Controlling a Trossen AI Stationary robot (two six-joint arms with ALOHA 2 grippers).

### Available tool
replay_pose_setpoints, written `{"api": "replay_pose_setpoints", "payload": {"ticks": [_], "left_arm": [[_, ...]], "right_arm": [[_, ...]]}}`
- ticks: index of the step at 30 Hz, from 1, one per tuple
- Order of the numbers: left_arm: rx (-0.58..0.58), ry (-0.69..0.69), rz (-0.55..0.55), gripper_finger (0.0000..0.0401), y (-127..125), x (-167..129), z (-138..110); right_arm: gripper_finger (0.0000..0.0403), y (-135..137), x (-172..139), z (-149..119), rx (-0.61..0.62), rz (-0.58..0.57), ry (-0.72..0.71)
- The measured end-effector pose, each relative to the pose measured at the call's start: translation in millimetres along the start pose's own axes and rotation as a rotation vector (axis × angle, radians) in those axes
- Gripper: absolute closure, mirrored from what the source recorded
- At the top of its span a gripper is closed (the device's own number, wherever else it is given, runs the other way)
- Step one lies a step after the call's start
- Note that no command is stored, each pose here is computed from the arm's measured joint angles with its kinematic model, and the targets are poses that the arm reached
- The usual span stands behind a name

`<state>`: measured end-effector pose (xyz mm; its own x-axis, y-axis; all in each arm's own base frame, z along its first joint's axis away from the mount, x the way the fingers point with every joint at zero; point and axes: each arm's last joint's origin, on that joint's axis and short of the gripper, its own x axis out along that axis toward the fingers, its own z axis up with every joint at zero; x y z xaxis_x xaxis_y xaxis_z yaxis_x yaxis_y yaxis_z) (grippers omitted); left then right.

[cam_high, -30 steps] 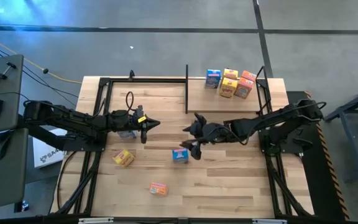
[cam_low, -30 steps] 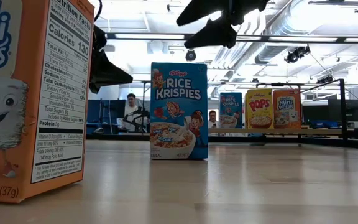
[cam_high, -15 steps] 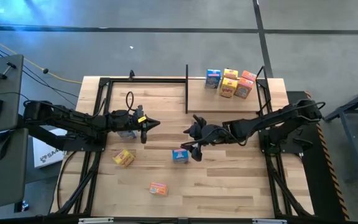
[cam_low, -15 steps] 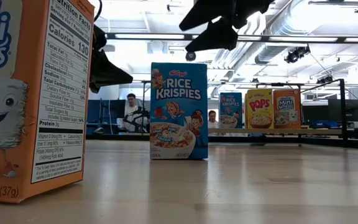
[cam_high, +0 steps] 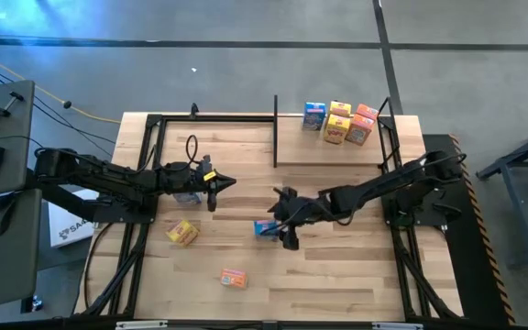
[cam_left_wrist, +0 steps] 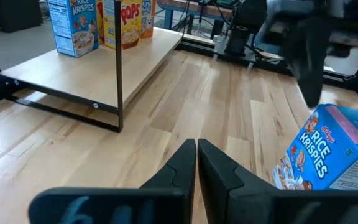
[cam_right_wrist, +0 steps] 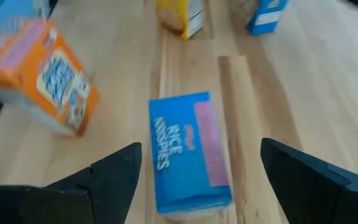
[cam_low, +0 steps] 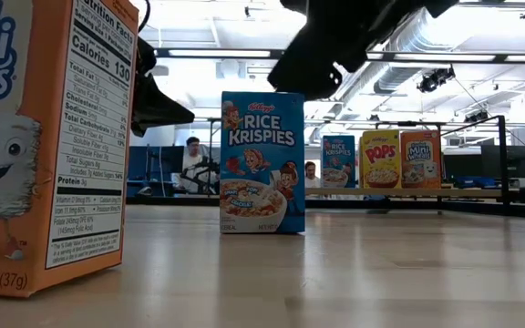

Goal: Stack cereal on shelf
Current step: Put the bottom blue cereal box on the shelf aligned with the other yellow cereal box

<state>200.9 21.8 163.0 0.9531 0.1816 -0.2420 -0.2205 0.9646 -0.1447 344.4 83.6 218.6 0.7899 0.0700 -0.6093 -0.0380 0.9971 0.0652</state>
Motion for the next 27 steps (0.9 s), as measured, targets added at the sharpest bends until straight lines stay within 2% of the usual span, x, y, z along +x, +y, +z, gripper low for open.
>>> {"api": "replay_pose_setpoints", "payload": {"ticks": [8,20,24,27], "left_arm": [[0.0,0.0,0.0,0.0391,0,0,0],[0.001,0.009,0.0,0.0391,0,0,-1],[0.001,0.009,0.001,0.0391,0,0,-1],[0.01,0.009,0.001,0.0391,0,0,-1]], "right_arm": [[0.0094,3,18,-1,-0.011,0.01,0.037],[0.0229,2,23,-4,-0.005,-0.019,0.055],[0.0255,2,23,-3,-0.003,-0.033,0.043],[0.0259,2,21,0,-0.002,-0.032,0.025]]}}
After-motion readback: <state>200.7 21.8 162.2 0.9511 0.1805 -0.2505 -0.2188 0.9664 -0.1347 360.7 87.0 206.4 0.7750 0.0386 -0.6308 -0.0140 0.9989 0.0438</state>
